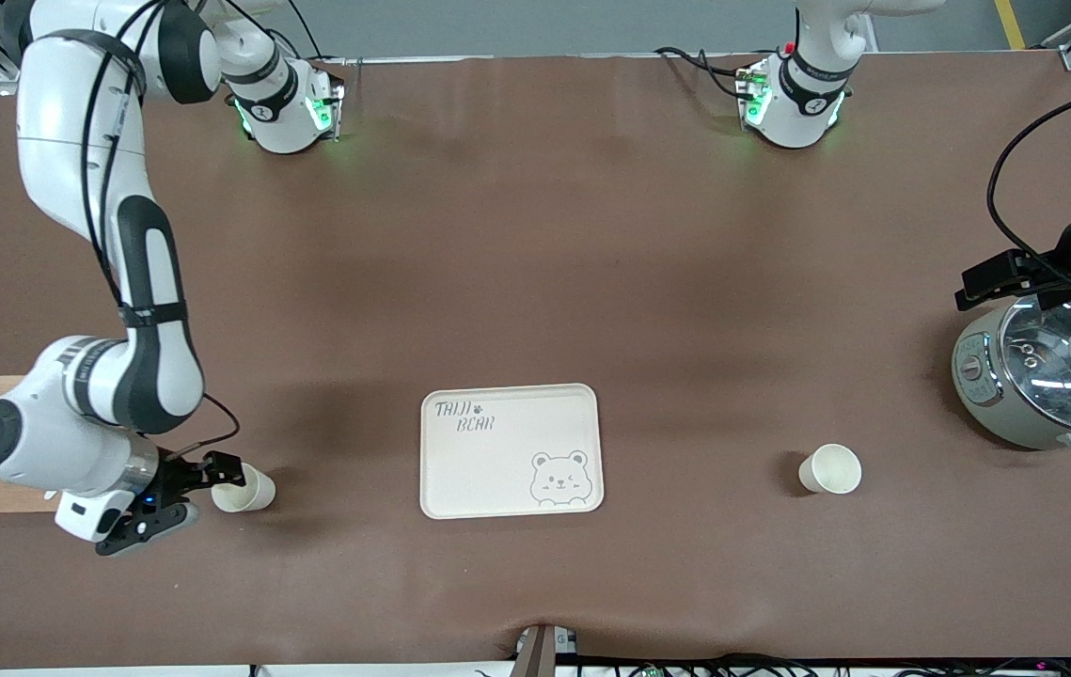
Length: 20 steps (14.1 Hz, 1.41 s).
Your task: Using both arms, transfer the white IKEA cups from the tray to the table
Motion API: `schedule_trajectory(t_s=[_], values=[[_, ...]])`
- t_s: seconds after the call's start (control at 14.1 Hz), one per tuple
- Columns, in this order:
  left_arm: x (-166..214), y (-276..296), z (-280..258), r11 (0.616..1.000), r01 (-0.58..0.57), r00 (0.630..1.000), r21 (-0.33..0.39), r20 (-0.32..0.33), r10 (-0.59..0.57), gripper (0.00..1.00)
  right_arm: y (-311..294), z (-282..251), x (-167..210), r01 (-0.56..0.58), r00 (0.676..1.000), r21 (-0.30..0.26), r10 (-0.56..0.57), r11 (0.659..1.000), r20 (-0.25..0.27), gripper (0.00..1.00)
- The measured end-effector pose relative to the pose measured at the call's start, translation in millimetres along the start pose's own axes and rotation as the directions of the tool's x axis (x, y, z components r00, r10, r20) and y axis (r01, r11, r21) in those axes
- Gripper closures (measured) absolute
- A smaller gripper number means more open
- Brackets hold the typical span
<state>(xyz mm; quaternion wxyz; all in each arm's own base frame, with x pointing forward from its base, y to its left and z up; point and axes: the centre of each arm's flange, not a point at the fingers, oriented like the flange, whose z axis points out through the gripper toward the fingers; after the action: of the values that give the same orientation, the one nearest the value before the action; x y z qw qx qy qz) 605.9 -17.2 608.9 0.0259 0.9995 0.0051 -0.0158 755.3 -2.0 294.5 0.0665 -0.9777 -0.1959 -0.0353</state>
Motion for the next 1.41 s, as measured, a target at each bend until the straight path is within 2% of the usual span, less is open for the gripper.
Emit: schedule_trajectory(t_s=[0.35, 0.42, 0.64, 0.78, 0.92, 1.2, 1.41], values=[[-4.1, -2.8, -9.4, 1.000, 0.004, 1.000, 0.003, 0.005, -0.004, 0.00, -16.9, -99.7, -10.4, -0.101, 0.989, 0.074, 0.092, 0.992, 0.115, 0.00], [-4.1, -3.7, -9.5, 1.000, 0.006, 1.000, 0.003, 0.005, -0.006, 0.00, -27.8, -130.8, -13.2, -0.134, 0.985, 0.068, 0.125, 0.989, 0.123, 0.00], [-4.3, -4.1, -9.9, 1.000, 0.006, 1.000, 0.003, 0.005, -0.006, 0.00, -84.4, -225.1, -28.7, -0.219, 0.963, -0.025, 0.221, 0.975, 0.153, 0.00], [-4.3, -4.2, -10.2, 1.000, 0.006, 1.000, 0.003, 0.005, -0.007, 0.00, -127.6, -272.2, -40.2, -0.265, 0.951, -0.064, 0.272, 0.962, 0.147, 0.00], [-4.3, -4.3, -10.3, 1.000, 0.007, 1.000, 0.003, 0.005, -0.007, 0.00, -146.7, -305.1, -57.5, -0.286, 0.946, -0.079, 0.294, 0.955, 0.134, 0.00], [-4.3, -4.1, -10.3, 1.000, 0.006, 1.000, 0.003, 0.005, -0.006, 0.00, -129.8, -334.8, -104.4, -0.321, 0.934, -0.098, 0.332, 0.942, 0.134, 0.00], [-4.4, 0.1, -10.0, 1.000, -0.001, 1.000, 0.003, 0.005, 0.001, 0.00, -118.4, -347.2, -135.2, -0.344, 0.928, -0.087, 0.353, 0.935, 0.122, 0.00]])
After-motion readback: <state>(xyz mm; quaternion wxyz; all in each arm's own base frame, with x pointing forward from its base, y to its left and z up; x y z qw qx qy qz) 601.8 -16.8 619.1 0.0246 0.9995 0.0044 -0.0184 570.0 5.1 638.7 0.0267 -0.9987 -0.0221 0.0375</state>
